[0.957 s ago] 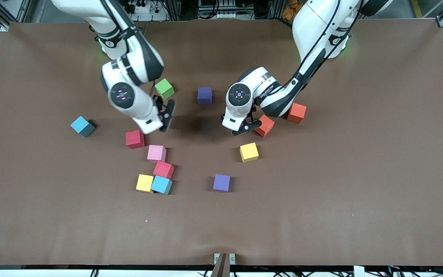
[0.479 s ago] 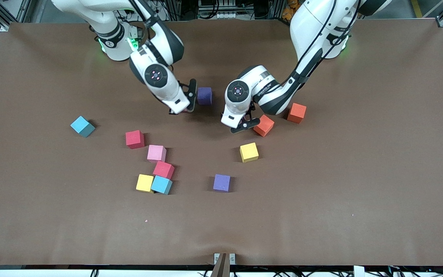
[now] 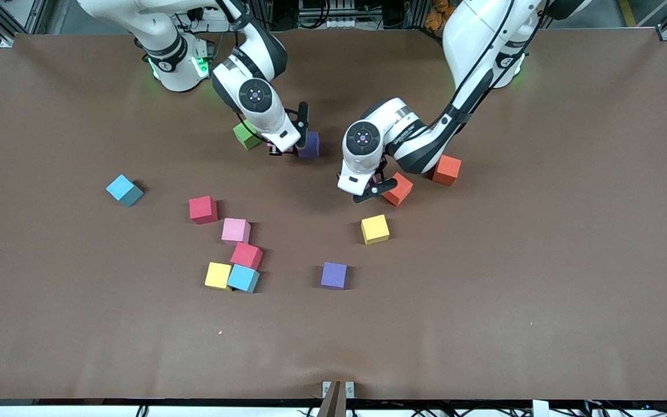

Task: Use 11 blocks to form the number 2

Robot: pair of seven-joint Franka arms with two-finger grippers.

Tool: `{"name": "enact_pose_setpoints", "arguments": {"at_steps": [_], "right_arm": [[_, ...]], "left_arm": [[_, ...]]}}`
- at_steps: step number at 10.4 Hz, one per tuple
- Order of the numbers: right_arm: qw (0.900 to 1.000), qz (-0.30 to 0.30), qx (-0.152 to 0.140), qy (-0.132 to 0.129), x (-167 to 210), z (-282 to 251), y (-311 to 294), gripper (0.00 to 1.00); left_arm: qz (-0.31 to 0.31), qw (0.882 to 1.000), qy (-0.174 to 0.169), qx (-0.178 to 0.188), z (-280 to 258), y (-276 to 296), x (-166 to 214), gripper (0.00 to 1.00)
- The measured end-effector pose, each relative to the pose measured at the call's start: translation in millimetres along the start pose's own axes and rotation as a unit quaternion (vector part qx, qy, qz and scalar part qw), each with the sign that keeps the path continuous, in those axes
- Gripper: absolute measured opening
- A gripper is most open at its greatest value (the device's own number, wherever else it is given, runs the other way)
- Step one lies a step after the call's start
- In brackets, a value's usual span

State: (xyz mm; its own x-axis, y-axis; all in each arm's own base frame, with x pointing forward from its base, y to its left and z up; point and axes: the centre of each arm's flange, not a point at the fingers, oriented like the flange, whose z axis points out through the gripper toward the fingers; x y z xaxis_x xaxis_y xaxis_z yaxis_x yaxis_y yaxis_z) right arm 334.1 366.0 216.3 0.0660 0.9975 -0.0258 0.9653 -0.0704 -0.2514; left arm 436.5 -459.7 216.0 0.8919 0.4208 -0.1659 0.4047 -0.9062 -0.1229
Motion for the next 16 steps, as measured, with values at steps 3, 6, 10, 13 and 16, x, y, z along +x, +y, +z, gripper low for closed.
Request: {"name": "enact_pose_setpoints", "arguments": {"at_steps": [3, 6, 10, 13, 16], "right_arm": [[1.000, -0.003, -0.007, 0.008, 2.4, 7.1, 3.2, 0.58], [1.000, -0.002, -0.007, 0.005, 3.0, 11.4, 2.8, 0.58], [1.000, 0.004, -0.010, 0.009, 6.7, 13.3, 0.8, 0.58], [1.000, 0.007, -0.011, 0.012, 7.5, 16.7, 1.8, 0.58], [1.000, 0.003, -0.011, 0.011, 10.0, 17.5, -1.3, 0.58]], "left_arm": [[-0.087, 0.996, 0.006, 0.000, -18.9, -5.9, 6.2, 0.59], [-0.154, 0.988, -0.015, -0.007, -23.0, -12.1, 21.6, 0.59], [-0.228, 0.973, -0.023, -0.031, -31.6, -16.2, 20.4, 0.59], [-0.300, 0.950, -0.011, -0.084, -37.7, -27.9, 10.6, 0.59], [-0.396, 0.913, -0.010, -0.102, -56.6, -41.1, 11.7, 0.59]]}}
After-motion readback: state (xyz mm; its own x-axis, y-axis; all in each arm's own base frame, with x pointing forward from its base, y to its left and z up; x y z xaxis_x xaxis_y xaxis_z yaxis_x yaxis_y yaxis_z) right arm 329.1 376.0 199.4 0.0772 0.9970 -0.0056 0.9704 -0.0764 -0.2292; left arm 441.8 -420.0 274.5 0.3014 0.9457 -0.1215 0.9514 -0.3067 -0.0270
